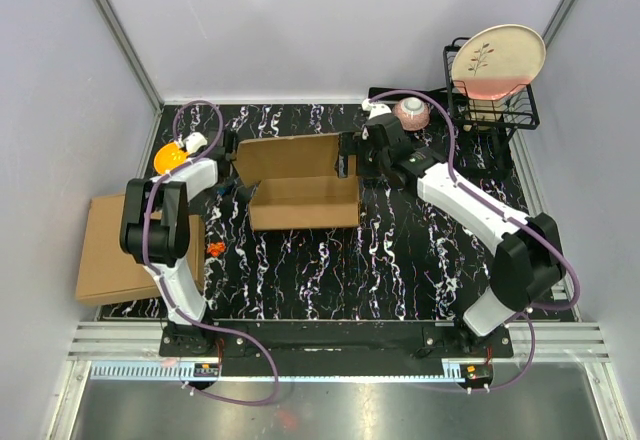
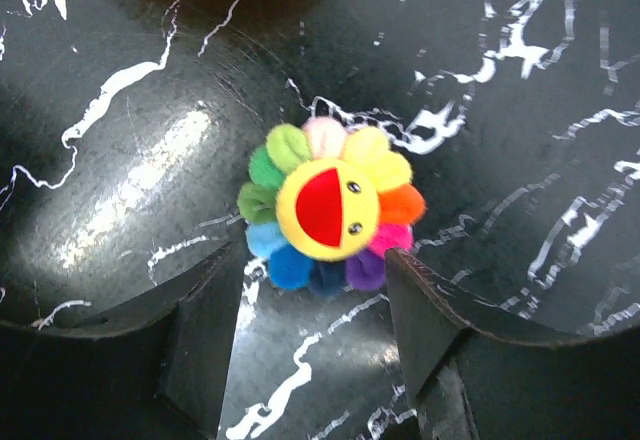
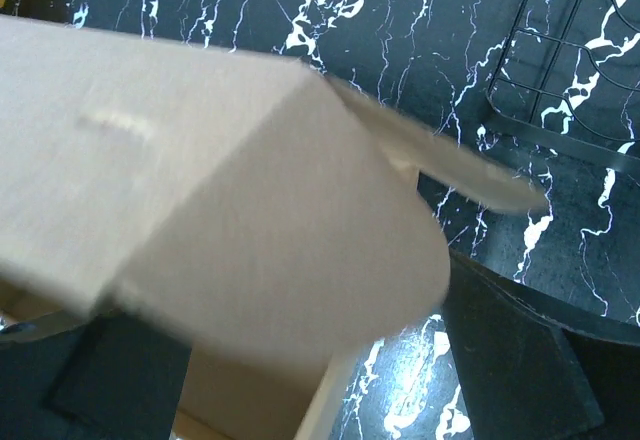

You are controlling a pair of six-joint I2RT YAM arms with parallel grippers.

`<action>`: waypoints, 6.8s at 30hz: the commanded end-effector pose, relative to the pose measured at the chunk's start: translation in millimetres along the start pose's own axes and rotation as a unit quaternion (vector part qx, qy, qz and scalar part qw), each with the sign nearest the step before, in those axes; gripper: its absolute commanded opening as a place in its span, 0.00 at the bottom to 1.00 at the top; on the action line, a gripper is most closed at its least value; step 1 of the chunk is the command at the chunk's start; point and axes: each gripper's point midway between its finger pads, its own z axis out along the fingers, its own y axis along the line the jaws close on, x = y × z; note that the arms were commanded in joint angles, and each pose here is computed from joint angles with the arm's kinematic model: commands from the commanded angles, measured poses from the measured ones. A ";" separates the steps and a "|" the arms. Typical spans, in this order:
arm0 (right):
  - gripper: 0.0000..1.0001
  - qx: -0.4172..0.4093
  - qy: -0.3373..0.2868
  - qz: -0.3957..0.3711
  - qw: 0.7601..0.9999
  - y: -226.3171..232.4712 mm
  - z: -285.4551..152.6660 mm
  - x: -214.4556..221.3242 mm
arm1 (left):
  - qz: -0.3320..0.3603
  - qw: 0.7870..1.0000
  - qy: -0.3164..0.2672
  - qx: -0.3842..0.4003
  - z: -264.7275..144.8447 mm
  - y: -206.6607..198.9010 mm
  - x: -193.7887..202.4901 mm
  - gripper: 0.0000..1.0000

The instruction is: Fold the paper box

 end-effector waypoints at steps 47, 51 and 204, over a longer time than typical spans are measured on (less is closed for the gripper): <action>1.00 -0.010 0.002 0.008 1.000 -13.8 -28.2 52.0 | -0.077 0.993 -0.068 0.058 -88.5 48.8 -40.0 0.00; 1.00 0.025 0.007 -0.016 1.000 -25.1 -8.9 51.2 | -0.100 0.987 -0.085 0.094 -115.3 50.4 -49.7 0.00; 0.94 -0.055 -0.096 0.170 0.979 -52.1 43.7 -26.0 | -0.050 0.945 -0.209 0.247 -233.0 6.6 -76.4 0.96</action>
